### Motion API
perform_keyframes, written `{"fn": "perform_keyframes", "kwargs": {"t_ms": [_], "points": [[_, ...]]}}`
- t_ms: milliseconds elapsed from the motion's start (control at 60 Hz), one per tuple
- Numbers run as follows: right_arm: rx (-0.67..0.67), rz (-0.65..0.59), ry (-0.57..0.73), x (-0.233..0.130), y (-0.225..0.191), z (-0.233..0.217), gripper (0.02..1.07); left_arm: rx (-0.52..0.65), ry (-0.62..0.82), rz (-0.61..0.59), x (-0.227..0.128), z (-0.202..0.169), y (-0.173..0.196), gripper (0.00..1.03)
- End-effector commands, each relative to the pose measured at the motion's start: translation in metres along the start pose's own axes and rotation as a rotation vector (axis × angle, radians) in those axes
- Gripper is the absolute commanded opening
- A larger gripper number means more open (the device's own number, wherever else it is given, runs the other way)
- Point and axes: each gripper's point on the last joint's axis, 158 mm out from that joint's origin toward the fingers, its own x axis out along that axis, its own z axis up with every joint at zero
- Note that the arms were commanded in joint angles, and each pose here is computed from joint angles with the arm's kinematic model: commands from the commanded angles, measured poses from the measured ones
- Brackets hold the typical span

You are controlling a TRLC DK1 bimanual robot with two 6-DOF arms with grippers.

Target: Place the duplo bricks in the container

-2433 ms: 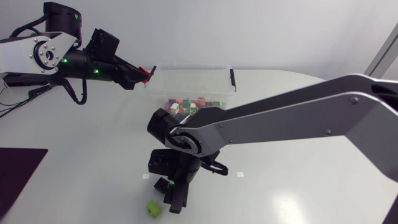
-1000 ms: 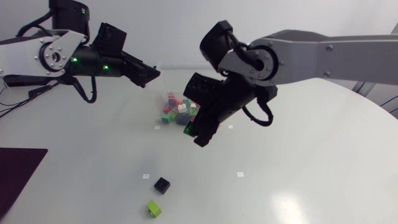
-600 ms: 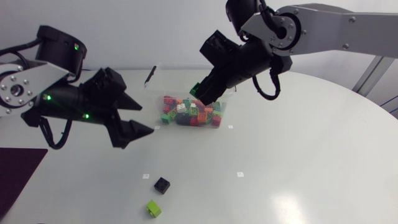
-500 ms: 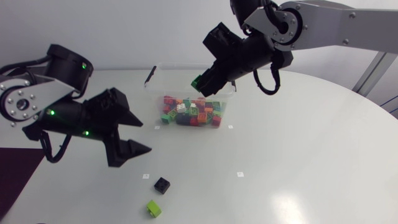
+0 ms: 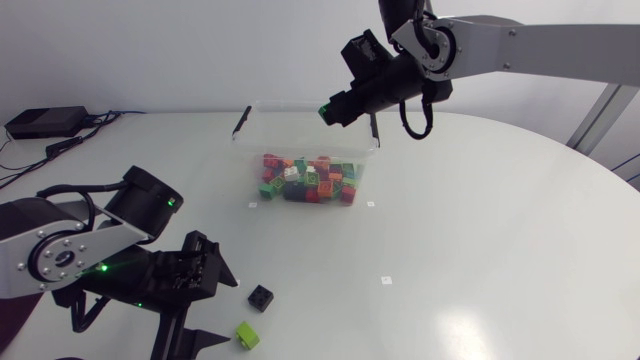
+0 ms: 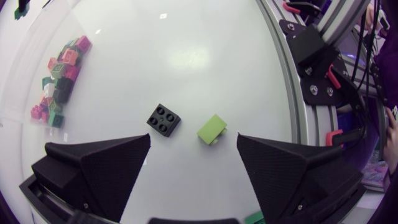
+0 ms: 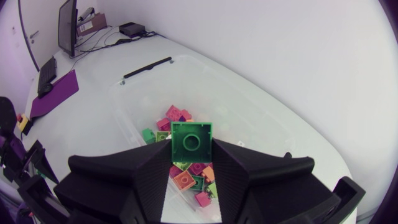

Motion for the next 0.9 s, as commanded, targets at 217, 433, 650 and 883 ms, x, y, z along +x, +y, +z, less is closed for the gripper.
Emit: {"fn": "perform_keyframes", "kwargs": {"t_ms": [217,433,650,883], "points": [[0.077,-0.030,-0.016,0.035,-0.031,0.005,0.35,0.168,0.100,-0.080,0.031,-0.014,-0.022,0.93],[0.098,-0.051,-0.013,0.041,-0.039,0.001,1.02,0.238,0.160,-0.097,0.041,-0.013,-0.009,0.90],[0.070,-0.043,-0.043,0.014,-0.027,-0.001,1.02,0.294,0.163,-0.122,0.047,-0.006,-0.007,0.85],[0.038,-0.021,-0.079,-0.024,0.003,0.000,1.02,0.344,0.170,-0.157,0.052,-0.010,-0.014,0.60]]}}
